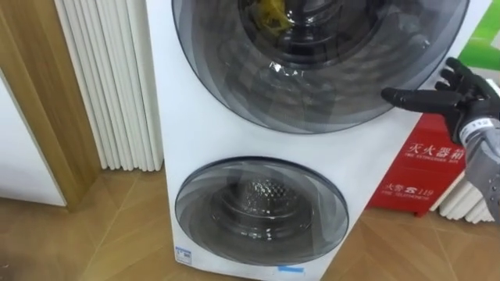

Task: Pick clothes from washing machine

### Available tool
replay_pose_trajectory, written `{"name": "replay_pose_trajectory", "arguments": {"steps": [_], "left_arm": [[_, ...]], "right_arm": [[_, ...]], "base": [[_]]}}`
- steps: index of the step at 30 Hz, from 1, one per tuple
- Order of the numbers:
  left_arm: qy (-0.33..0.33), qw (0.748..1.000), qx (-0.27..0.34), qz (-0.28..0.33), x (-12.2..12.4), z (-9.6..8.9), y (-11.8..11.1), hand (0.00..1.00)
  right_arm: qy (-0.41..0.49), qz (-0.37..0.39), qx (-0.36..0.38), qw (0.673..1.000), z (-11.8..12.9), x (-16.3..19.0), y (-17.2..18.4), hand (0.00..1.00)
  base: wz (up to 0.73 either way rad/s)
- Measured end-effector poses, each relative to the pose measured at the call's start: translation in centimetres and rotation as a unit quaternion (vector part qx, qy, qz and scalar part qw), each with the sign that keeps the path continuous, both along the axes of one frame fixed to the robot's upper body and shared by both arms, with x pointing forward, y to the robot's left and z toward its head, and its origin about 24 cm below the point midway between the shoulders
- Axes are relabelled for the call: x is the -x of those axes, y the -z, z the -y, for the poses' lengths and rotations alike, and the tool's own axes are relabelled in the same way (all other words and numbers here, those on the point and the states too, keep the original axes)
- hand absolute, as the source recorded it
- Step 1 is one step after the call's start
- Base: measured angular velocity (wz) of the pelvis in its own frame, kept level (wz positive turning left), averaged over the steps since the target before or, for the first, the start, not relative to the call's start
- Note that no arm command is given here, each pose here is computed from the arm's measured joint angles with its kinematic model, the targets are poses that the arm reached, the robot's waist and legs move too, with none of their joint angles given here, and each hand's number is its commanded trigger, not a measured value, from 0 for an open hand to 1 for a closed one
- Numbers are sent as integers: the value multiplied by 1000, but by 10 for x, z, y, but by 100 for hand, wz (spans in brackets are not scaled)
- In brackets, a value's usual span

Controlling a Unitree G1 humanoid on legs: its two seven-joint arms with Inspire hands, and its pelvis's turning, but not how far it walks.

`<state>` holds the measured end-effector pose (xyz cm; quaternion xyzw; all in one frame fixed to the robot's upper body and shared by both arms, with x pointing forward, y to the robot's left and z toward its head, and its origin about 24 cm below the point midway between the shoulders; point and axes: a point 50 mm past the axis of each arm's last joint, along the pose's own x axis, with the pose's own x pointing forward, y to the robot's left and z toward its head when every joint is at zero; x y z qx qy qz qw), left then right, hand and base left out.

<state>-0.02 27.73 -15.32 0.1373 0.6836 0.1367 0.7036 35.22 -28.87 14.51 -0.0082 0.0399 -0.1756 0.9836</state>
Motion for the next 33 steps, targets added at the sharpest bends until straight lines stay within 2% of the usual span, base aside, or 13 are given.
{"name": "replay_pose_trajectory", "arguments": {"steps": [5, 9, 12, 25, 33], "left_arm": [[3, 1000, -6, 2, -3, -2, -1, 0], [6, 1000, -15, 5, -6, -2, -1, 0], [15, 1000, -19, 2, -6, 0, 0, 0], [31, 999, -18, 26, -21, 2, 0, 0], [46, 999, -21, 21, -19, 5, 1, 0]], "right_arm": [[-11, 55, 29, 998, -6, 0, -32, 0], [-18, 74, 38, 996, -9, 1, -41, 0], [-46, 103, 58, 992, -25, 2, -55, 0], [-64, 121, 79, 987, -32, 6, -62, 0], [-73, 135, 94, 984, -39, 20, -57, 0]], "base": [[0], [0], [-1], [-4], [-7]]}}
